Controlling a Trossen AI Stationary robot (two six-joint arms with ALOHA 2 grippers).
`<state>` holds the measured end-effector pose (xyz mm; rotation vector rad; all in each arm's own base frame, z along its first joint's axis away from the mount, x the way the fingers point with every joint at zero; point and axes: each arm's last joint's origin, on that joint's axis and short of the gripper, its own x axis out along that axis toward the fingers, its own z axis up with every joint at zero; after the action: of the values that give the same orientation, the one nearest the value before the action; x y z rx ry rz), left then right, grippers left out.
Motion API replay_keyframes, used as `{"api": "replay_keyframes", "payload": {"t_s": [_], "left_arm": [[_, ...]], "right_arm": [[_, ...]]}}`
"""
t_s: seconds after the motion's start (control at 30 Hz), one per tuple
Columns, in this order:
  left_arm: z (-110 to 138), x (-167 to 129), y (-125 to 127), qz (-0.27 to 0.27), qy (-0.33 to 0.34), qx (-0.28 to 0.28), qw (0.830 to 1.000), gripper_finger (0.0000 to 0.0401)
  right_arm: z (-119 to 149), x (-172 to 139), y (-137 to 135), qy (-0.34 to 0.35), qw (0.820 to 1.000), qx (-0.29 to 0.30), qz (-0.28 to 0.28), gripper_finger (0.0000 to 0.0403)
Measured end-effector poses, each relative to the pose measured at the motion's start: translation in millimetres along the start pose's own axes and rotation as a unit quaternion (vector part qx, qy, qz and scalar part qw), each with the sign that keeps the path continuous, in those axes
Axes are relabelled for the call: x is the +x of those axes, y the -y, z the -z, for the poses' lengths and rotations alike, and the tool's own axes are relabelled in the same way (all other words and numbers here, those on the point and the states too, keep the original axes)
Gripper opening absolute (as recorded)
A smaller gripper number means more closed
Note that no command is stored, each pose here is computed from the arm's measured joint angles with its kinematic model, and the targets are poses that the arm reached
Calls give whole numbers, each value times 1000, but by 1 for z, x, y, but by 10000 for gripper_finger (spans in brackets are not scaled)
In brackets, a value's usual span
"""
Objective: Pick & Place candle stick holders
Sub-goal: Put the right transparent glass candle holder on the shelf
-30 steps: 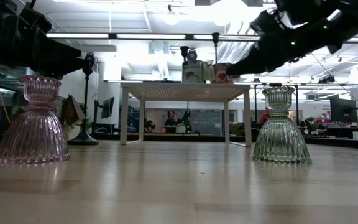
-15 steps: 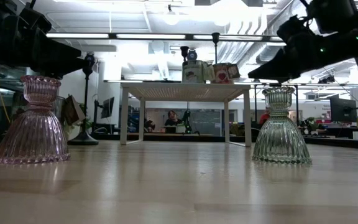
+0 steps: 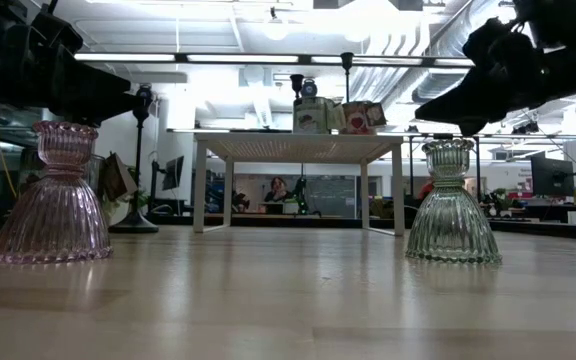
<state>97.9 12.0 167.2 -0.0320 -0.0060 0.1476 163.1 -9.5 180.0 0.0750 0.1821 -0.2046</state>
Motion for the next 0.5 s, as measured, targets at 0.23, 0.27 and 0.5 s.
{"api": "replay_keyframes", "payload": {"t_s": [0.23, 0.27, 0.5], "left_arm": [[0, 0, 0, 0, 0, 0, 1000, 265], [0, 0, 0, 0, 0, 0, 1000, 265], [0, 0, 0, 0, 0, 0, 1000, 265]], "right_arm": [[-23, -4, -9, -84, 995, 48, 17, 3], [-27, -5, -10, -101, 993, 56, 19, 3], [-35, -21, -19, -232, 966, 109, 35, 3]]}}
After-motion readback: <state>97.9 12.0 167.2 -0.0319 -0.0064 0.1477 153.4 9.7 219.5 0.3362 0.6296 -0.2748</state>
